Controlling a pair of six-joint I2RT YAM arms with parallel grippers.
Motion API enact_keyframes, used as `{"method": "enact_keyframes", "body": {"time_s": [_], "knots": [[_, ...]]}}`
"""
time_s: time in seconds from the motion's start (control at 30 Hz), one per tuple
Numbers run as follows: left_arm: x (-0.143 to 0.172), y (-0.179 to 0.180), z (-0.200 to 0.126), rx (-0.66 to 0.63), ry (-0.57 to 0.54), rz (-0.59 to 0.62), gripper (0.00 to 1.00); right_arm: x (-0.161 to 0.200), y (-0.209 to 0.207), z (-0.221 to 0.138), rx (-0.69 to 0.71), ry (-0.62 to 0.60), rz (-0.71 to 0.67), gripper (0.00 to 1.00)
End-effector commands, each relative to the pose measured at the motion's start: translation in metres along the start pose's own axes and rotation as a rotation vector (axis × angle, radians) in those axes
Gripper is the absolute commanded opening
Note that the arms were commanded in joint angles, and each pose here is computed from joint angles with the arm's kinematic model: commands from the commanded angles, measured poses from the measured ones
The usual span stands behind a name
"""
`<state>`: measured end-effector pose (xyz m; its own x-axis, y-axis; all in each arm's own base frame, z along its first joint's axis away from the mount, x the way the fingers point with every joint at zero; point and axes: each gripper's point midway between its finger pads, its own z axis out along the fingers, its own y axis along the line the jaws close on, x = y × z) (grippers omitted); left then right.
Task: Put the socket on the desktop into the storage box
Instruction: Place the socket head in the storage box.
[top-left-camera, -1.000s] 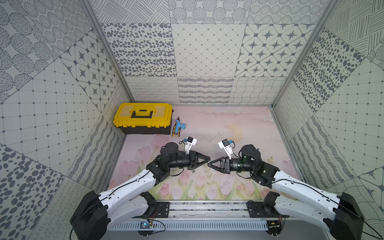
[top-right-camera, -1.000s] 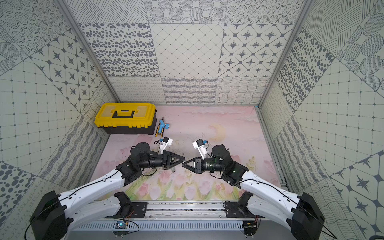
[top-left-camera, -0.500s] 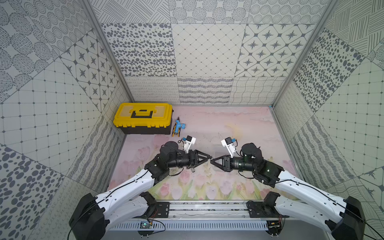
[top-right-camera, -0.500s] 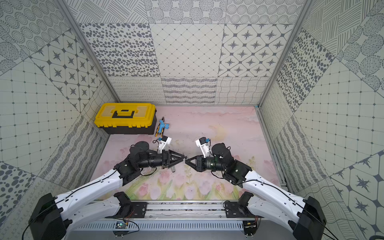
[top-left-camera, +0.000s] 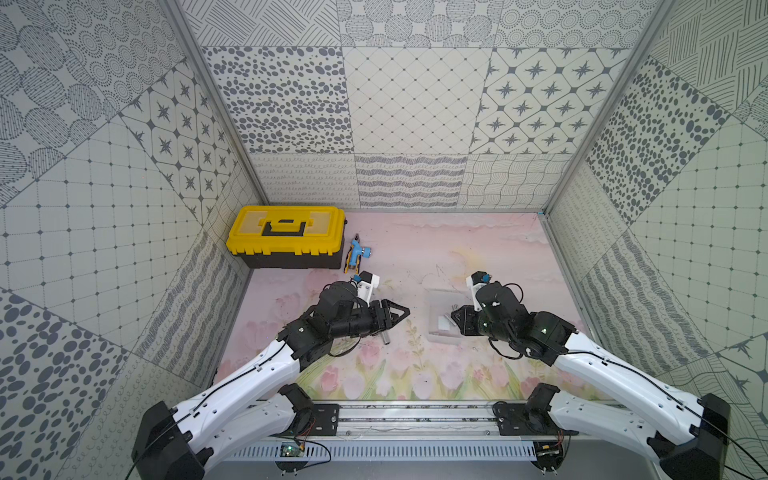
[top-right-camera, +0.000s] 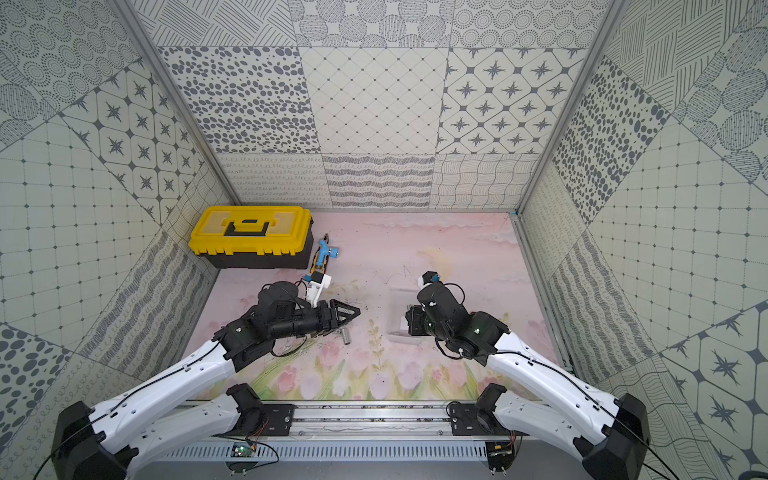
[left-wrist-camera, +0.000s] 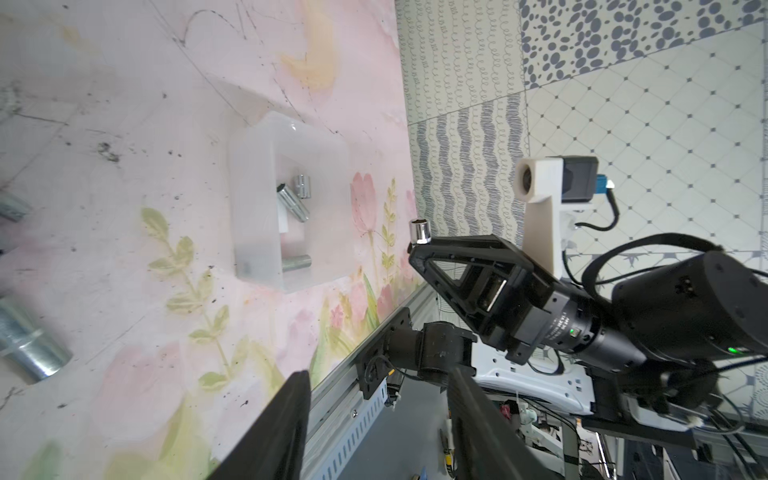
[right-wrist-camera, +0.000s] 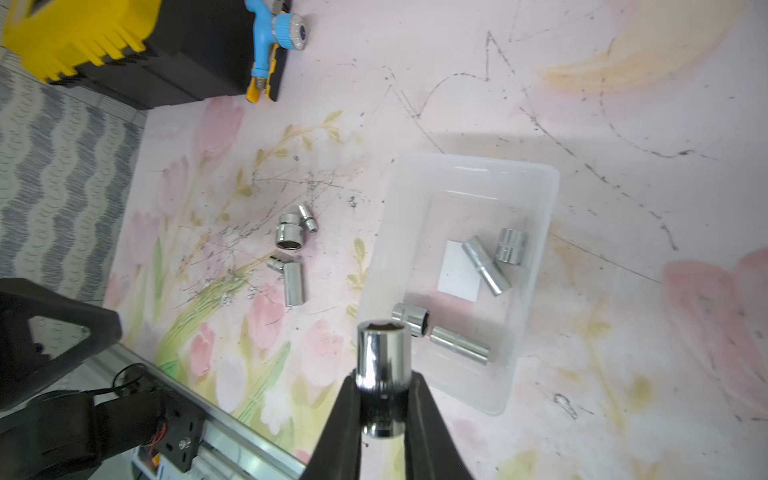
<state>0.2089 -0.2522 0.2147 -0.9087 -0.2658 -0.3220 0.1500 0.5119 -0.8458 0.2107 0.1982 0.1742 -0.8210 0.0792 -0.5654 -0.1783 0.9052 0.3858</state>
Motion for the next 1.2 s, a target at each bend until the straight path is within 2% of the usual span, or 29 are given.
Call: {"method": "enact_keyframes", "body": {"time_s": [0.0,0.27,0.77,1.17], "knots": [[-0.001,0.05,-0.008,-0.251,-0.035,0.021,0.57,-0.007,-0.013,-0.002,0.091,-0.021,-0.021,0.0],[0.0,0.055,-0.011,-0.274,-0.033,0.024,0.56,-0.002,-0.012,0.003,0.137,0.0,-0.063,0.0],[0.004,0.101,-0.03,-0.479,-0.063,-0.029,0.56,0.005,-0.005,0.015,0.225,0.005,-0.145,0.0],[0.014,0.125,-0.029,-0.554,-0.027,-0.04,0.54,0.014,-0.009,0.026,0.264,0.029,-0.167,0.0]]}}
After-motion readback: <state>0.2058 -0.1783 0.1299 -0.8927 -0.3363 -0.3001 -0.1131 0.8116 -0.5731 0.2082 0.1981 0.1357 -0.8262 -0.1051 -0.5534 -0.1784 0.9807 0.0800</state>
